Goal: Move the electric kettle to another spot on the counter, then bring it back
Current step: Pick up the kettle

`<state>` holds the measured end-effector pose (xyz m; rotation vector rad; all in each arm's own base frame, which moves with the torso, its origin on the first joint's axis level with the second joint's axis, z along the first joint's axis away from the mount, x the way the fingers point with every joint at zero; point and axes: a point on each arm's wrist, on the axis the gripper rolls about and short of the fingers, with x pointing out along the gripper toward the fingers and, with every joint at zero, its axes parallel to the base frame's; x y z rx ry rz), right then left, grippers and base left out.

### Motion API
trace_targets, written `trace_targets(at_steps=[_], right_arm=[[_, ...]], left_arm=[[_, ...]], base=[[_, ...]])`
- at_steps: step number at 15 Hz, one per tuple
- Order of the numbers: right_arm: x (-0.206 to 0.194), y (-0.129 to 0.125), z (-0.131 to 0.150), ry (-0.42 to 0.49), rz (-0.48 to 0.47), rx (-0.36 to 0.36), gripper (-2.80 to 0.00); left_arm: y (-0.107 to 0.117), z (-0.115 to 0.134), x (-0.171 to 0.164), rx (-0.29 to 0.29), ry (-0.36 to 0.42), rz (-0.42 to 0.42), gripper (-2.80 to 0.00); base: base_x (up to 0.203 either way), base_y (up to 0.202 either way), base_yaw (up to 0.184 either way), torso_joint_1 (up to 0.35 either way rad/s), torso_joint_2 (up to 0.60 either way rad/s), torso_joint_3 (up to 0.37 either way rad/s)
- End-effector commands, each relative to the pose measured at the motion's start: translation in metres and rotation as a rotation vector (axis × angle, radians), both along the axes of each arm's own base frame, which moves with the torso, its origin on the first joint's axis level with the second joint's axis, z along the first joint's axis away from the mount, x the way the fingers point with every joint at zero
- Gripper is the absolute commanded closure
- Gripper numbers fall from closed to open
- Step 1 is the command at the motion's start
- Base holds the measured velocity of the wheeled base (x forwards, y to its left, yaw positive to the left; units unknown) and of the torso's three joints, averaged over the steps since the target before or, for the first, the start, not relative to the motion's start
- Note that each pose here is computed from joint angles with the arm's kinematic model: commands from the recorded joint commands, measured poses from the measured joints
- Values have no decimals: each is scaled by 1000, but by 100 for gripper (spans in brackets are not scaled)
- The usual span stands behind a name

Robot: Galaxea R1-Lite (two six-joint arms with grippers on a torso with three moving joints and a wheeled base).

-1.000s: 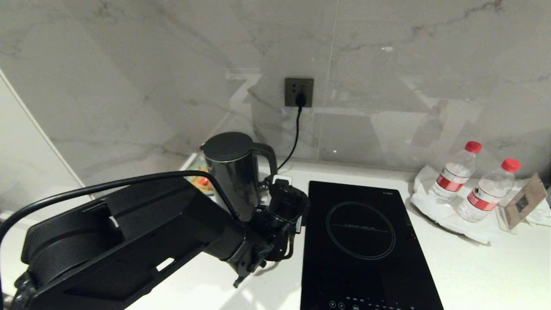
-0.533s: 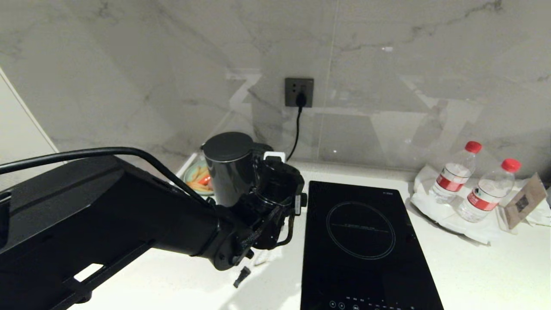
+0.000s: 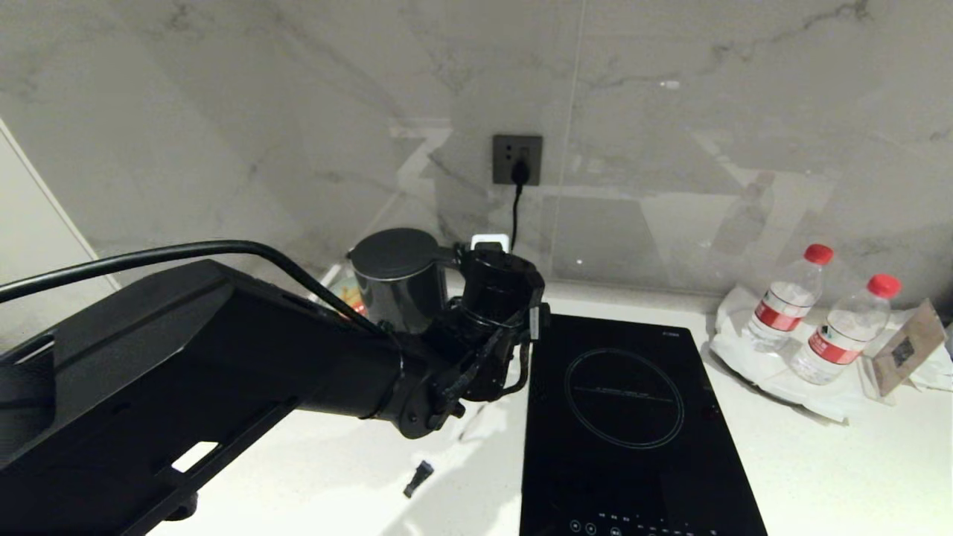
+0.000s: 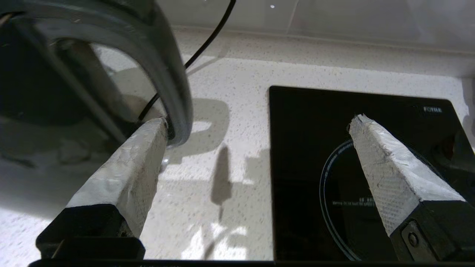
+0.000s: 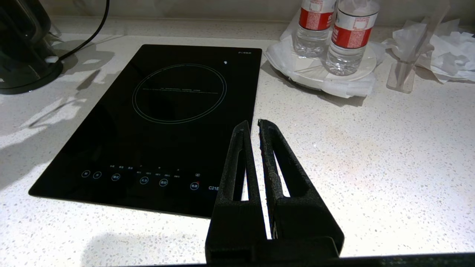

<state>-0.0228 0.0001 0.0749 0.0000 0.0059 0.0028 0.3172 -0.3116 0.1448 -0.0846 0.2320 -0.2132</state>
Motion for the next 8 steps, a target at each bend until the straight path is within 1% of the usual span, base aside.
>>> trace_targets(at_steps=[1,4,8], right_arm=[[0,0,0,2,0,0,0],[0,0,0,0,0,-1,0],[0,0,0,1,0,-1,0]], left_arm=[[-8,-13,11,5,5,8,-280],[-11,-20,24,0,0,24,-280],[-14,-20,34,-4,-13,29,-280]], base=[[0,0,0,0,0,0],[0,0,0,0,0,0],[0,0,0,0,0,0]])
